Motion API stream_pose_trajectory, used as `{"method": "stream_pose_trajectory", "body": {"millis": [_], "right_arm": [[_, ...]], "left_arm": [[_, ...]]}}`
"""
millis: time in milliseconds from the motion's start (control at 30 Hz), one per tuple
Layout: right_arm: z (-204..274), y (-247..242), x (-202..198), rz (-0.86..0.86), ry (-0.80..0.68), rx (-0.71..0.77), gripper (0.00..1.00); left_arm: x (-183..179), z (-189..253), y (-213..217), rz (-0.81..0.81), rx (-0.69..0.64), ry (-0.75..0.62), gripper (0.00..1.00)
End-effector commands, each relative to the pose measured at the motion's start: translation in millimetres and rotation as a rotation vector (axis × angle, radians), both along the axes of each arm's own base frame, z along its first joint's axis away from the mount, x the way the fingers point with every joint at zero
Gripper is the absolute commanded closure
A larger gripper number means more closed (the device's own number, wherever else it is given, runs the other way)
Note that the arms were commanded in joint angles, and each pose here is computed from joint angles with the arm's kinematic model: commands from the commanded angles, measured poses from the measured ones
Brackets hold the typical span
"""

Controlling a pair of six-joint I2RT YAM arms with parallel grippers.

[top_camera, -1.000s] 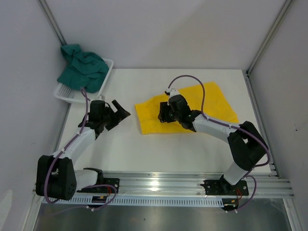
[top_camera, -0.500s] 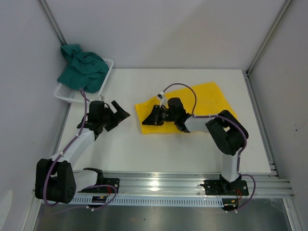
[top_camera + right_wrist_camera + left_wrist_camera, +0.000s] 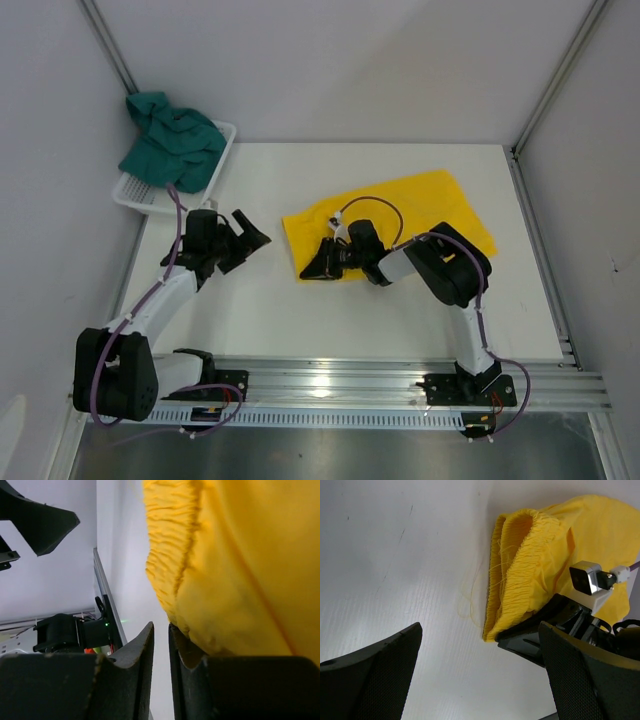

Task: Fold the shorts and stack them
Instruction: Fold the shorts

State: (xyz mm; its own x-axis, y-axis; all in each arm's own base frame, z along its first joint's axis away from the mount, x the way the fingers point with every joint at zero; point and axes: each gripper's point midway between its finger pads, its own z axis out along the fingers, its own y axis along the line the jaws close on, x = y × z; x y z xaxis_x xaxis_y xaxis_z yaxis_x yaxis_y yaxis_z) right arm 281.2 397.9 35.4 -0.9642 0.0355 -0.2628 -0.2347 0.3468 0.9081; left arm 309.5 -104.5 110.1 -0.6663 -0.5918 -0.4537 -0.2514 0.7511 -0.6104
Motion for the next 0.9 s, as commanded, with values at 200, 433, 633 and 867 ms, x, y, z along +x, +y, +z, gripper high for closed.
{"method": "stream_pose_trajectory", "body": {"millis": [200,433,633,867], "right_arm": [[96,17,39,-0.028,-0.204,0.058,0.77],[112,39,92,-0.036,-0.201,0.167,0.77],[63,53,136,-0.126,-0.127,0.129,0.77],[-13,46,152,-0.233,0.046,0.077,0.76]], "left_arm": [[10,12,-3,-0.016,-0.022,-0.050,0.01],[8,13,-3,-0.013,-0.022,-0.051,0.01],[6,9,-5,-0.020,-0.028,-0.046,0.01],[5,5,-3,-0.016,-0.023,-0.039,0.01]]}}
